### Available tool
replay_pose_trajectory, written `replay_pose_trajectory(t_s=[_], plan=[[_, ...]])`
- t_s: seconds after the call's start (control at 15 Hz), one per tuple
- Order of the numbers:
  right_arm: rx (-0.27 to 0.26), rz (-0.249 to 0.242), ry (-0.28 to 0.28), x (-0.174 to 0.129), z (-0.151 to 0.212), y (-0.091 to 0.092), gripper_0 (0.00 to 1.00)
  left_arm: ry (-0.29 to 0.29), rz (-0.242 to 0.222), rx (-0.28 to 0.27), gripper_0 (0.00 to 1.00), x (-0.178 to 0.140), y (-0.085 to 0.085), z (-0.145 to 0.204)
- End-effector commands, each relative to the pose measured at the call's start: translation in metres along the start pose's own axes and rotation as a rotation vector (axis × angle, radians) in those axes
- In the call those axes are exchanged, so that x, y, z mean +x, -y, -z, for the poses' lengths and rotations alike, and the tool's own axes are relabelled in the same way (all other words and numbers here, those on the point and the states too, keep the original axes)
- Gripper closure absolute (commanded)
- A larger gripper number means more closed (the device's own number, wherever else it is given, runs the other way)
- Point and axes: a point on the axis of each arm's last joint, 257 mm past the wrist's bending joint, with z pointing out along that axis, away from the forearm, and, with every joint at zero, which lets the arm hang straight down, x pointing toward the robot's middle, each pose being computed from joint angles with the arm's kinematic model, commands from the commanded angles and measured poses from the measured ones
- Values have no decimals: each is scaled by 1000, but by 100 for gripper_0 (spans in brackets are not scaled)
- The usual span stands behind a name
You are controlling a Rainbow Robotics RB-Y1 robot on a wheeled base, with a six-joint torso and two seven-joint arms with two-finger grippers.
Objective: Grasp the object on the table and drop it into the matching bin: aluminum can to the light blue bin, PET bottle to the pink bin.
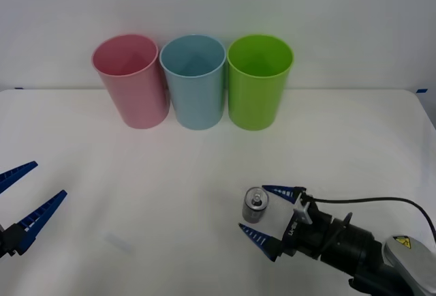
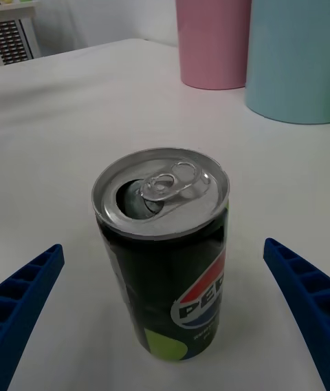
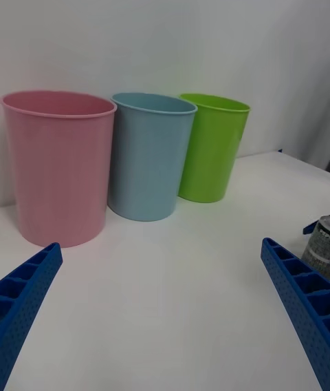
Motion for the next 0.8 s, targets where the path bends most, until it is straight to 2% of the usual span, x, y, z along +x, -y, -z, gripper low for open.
replay_pose_trajectory(t_s=[0.07,0.67,0.73,0.8], plan=[[13,5,1,-2,-15,-3,0,0,0,0,0,0,0,0],[23,22,-2,-3,-25,-5,0,0,0,0,0,0,0,0],[23,22,-2,-3,-25,-5,60,0,0,0,0,0,0,0],[21,25,-1,-3,-25,-6,98,0,0,0,0,0,0,0]])
